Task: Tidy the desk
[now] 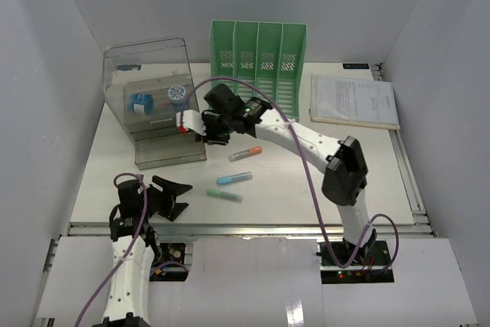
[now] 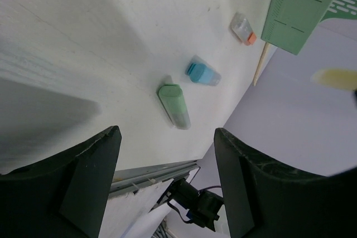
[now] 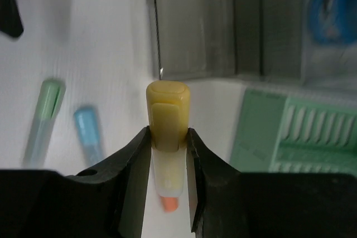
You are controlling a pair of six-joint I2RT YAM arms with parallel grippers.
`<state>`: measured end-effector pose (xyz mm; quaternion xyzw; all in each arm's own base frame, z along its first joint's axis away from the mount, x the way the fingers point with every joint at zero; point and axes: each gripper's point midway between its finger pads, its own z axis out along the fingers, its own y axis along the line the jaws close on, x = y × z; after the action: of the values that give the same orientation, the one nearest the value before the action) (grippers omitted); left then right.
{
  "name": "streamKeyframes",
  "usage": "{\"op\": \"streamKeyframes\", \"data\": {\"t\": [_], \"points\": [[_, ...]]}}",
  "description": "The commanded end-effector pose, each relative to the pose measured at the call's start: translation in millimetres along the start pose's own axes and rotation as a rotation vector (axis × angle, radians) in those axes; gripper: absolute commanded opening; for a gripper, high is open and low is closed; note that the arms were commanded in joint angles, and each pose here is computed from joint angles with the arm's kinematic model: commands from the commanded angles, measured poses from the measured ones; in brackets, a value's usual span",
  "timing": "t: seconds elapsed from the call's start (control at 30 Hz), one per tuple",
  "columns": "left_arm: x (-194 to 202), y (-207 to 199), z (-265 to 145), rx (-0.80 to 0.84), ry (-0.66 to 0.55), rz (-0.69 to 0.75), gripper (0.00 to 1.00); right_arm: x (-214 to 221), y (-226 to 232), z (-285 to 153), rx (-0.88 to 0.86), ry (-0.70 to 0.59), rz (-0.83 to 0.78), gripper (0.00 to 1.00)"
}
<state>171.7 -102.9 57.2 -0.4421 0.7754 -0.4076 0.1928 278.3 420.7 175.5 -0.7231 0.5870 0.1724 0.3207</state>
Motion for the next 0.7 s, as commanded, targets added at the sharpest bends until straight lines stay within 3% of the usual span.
{"op": "streamKeyframes", "data": {"t": [0.0, 0.2, 0.37, 0.5, 0.57, 0.67], "points": [[-2, -11, -10, 0.028, -0.037, 0.031, 0.78, -58, -19, 45, 0.033, -0.056, -0.210, 0.08], [1, -21, -15, 0.100, -0.044, 0.103, 0.84, -125, -53, 86, 0.251, -0.267, -0.235, 0.08], [3, -28, -19, 0.142, -0.046, 0.148, 0.87, -128, -70, 110, 0.359, -0.289, -0.173, 0.12], [7, -28, -16, 0.163, -0.021, 0.142, 0.88, -116, -71, 114, 0.368, -0.259, -0.168, 0.64], [8, -27, -13, 0.162, -0.006, 0.120, 0.88, -121, -68, 98, 0.363, -0.275, -0.167, 0.78], [7, -29, -13, 0.157, -0.001, 0.107, 0.88, -123, -56, 72, 0.309, -0.296, -0.141, 0.85]]}}
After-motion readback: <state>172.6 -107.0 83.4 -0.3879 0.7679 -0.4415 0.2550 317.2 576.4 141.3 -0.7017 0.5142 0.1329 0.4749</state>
